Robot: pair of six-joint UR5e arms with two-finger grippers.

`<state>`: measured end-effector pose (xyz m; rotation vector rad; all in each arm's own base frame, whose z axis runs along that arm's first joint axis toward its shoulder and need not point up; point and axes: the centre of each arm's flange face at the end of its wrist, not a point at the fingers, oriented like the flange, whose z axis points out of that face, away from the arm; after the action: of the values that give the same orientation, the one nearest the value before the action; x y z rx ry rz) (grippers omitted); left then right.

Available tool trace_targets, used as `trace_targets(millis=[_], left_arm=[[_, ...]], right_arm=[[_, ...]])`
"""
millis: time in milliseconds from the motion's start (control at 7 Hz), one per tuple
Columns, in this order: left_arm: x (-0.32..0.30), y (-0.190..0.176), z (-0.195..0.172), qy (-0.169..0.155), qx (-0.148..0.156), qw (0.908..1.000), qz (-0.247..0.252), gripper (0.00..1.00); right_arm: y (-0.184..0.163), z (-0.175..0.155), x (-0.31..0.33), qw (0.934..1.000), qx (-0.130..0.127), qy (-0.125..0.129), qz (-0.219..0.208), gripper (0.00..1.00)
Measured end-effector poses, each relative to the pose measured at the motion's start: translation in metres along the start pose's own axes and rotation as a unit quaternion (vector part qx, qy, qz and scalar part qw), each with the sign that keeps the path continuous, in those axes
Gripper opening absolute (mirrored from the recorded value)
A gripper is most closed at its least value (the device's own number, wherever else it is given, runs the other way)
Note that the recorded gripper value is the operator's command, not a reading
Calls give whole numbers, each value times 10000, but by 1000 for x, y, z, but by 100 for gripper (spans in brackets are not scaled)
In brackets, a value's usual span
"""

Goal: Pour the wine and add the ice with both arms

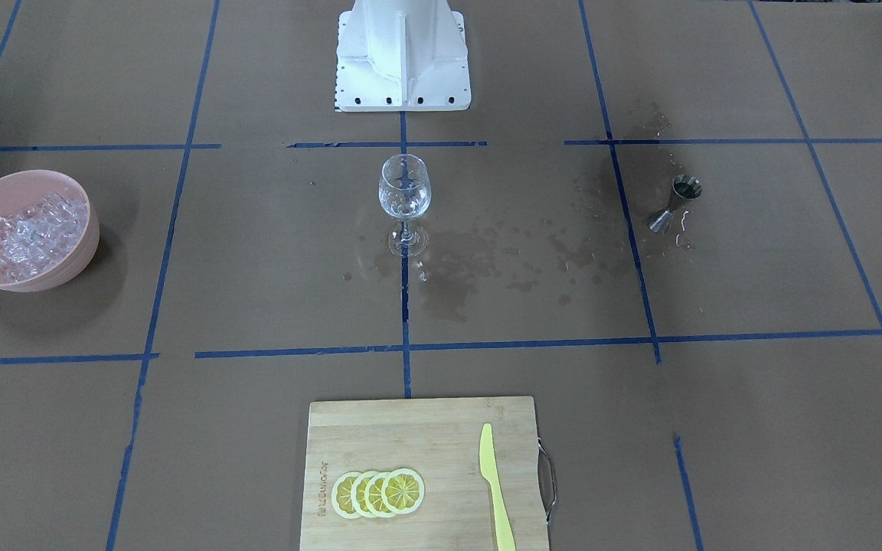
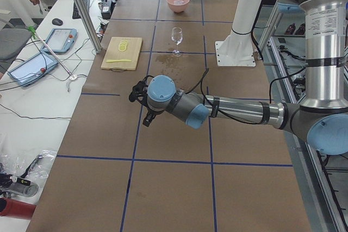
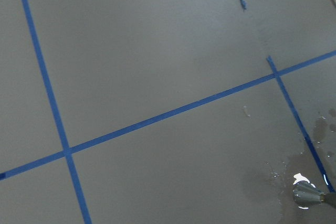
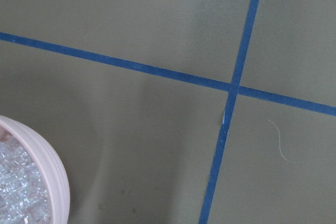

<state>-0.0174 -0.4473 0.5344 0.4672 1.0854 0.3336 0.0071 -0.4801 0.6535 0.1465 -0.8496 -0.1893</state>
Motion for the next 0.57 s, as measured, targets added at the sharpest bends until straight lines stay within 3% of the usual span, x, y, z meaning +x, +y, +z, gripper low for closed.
trace_targets(millis=[143,286,571], left_arm=[[15,4,-3,251,194,9994,153,100],[31,-1,7,53,489,9986,201,100],[83,-11,69,-114,950,9953,137,100]], right_arm=[[-1,1,-4,9999,43,-71,-74,100],[-1,4,-8,9997,89,-165,-171,100],[1,9,-13,9987,98,-445,-228,100]])
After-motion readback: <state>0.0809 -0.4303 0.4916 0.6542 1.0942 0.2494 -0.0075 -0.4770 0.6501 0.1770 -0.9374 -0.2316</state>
